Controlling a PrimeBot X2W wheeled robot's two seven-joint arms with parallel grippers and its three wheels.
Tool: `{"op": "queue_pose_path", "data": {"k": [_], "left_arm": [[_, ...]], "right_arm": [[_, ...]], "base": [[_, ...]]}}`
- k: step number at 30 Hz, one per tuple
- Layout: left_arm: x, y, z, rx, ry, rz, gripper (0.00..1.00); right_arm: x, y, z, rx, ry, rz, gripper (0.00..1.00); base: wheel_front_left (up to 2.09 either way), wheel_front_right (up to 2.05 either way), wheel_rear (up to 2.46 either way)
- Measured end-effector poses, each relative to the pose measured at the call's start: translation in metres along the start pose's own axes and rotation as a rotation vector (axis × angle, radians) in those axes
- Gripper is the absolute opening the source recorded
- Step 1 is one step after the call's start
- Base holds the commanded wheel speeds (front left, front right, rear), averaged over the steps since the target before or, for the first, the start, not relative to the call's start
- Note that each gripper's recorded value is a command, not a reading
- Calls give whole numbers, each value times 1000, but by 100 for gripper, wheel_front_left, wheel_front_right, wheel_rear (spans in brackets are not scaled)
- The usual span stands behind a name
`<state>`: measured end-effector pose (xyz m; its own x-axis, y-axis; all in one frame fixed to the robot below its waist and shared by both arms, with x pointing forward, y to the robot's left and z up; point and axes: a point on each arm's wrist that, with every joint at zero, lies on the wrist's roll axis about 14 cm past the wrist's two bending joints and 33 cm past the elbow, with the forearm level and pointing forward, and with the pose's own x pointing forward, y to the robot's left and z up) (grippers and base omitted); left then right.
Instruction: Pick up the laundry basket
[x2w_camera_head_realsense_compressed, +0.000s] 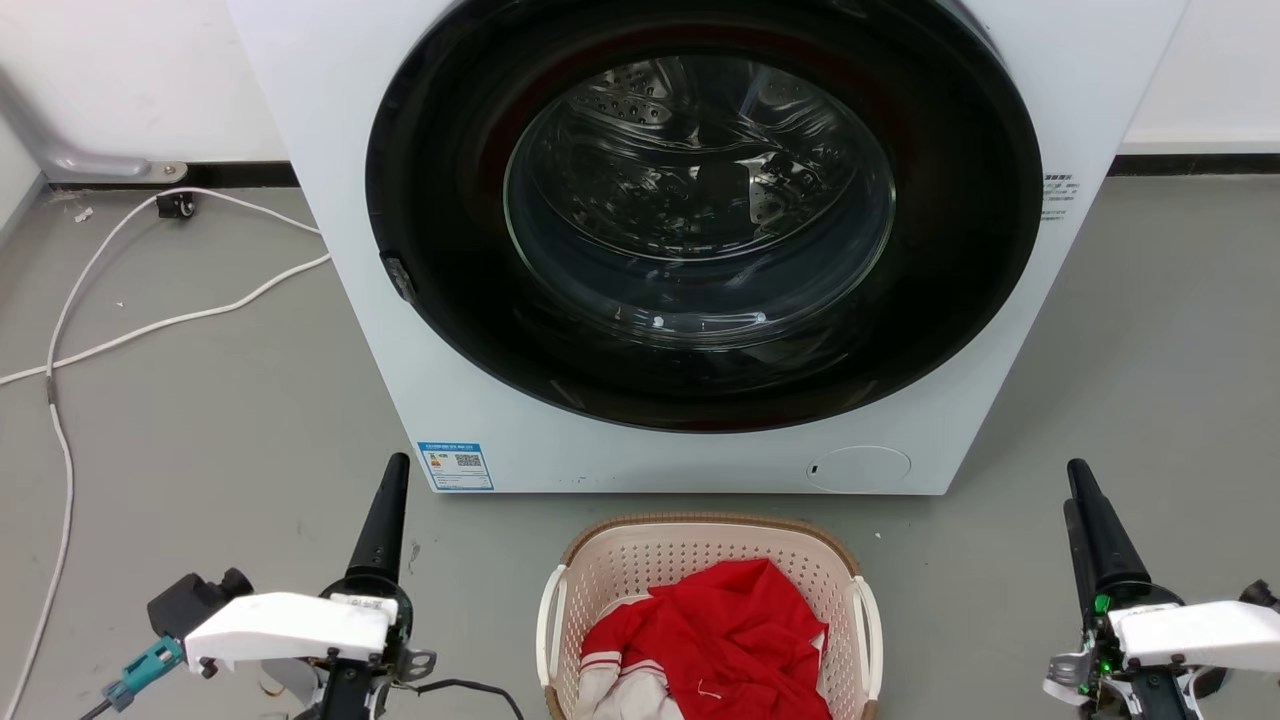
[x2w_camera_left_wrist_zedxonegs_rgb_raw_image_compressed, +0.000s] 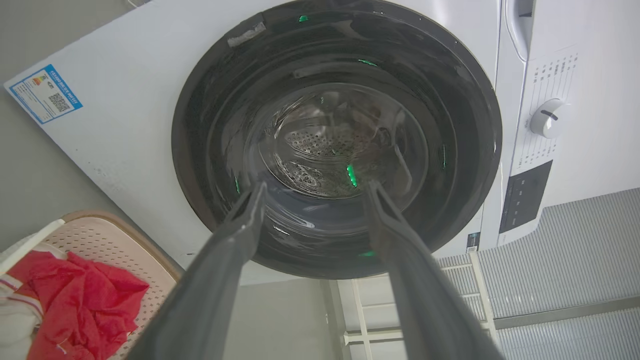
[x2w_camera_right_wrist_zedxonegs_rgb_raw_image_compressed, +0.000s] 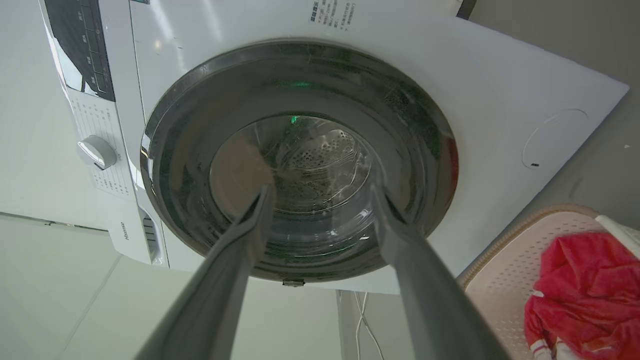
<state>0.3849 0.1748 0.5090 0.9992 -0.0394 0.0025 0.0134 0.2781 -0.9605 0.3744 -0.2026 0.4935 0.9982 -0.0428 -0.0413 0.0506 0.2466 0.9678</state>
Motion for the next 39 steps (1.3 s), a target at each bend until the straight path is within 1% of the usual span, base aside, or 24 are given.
{"op": "queue_pose_path", "data": {"k": [9,17,24,30,39], "left_arm": [[1,-10,-1,220,-3,-30,100],[1,-13,-8,381,6,-41,100],[2,-15,-13,517,13,-51,100],[3,-17,-16,622,16,-64,100],[3,-20,-23,750,26,-86,100]], "right_arm": [[1,12,3,-238,-17,37,100],[0,22,1,-417,-10,68,100],[-1,26,-2,-551,-1,82,100],[-2,27,-4,-643,5,90,100],[-3,28,-5,-775,9,96,100]], "base": [[0,0,0],[0,0,0],[0,0,0],[0,0,0],[0,0,0]]}}
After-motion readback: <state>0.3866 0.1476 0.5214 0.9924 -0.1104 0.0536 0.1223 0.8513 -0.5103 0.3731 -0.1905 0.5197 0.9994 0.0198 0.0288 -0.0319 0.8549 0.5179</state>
